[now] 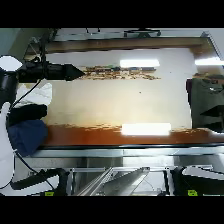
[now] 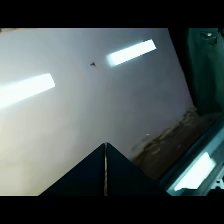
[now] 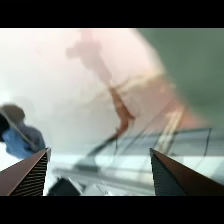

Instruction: Fold the shirts.

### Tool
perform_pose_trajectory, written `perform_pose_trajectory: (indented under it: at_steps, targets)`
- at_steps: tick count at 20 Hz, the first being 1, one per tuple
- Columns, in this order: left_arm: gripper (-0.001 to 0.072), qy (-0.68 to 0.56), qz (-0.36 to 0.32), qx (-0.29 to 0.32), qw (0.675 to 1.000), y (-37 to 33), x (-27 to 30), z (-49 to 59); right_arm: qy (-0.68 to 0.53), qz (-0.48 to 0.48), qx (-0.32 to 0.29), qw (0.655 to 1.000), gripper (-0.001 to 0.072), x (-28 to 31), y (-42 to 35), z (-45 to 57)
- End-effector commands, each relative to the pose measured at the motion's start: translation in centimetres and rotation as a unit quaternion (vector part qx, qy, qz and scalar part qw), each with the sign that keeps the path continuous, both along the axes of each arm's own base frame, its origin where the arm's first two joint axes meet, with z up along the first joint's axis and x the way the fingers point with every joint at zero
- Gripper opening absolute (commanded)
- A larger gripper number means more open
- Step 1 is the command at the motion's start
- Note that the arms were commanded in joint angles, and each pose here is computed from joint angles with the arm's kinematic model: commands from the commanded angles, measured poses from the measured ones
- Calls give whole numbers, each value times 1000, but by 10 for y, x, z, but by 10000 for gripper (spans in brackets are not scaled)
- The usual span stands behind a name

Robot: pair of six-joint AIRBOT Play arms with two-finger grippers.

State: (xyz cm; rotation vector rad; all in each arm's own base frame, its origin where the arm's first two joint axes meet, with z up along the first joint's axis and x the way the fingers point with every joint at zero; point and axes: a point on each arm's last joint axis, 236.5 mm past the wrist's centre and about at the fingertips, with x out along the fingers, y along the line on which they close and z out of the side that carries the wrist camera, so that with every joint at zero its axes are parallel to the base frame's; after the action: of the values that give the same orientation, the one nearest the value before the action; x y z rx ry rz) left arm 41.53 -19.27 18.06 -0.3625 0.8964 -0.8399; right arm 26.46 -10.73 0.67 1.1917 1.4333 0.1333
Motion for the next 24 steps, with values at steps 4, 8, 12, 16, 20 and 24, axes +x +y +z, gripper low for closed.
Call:
perform_pose_trajectory:
  at_steps: [4, 8, 12, 16, 20, 24]
  targets:
    - [9, -11, -93, -16, 995, -39, -70, 42, 81, 117, -37, 989, 697, -32, 63, -5]
    - [9, -44, -135, -17, 990, -60, -112, 70, -58, 139, -4, 989, 295, -6, 121, 41]
    - [10, -37, -109, -36, 993, -66, -134, 69, -168, 203, -48, 963, 20, -6, 186, 70]
    - [10, 13, -81, -41, 996, -66, -164, 10, -295, 244, -102, 918, 20, -2, 257, 80]
    - [16, 48, -58, -42, 996, -65, -183, -31, -320, 277, -95, 901, 20, -5, 292, 79]
    - [16, 58, -49, -40, 996, -62, -188, -47, -304, 286, -74, 906, 20, -7, 302, 73]
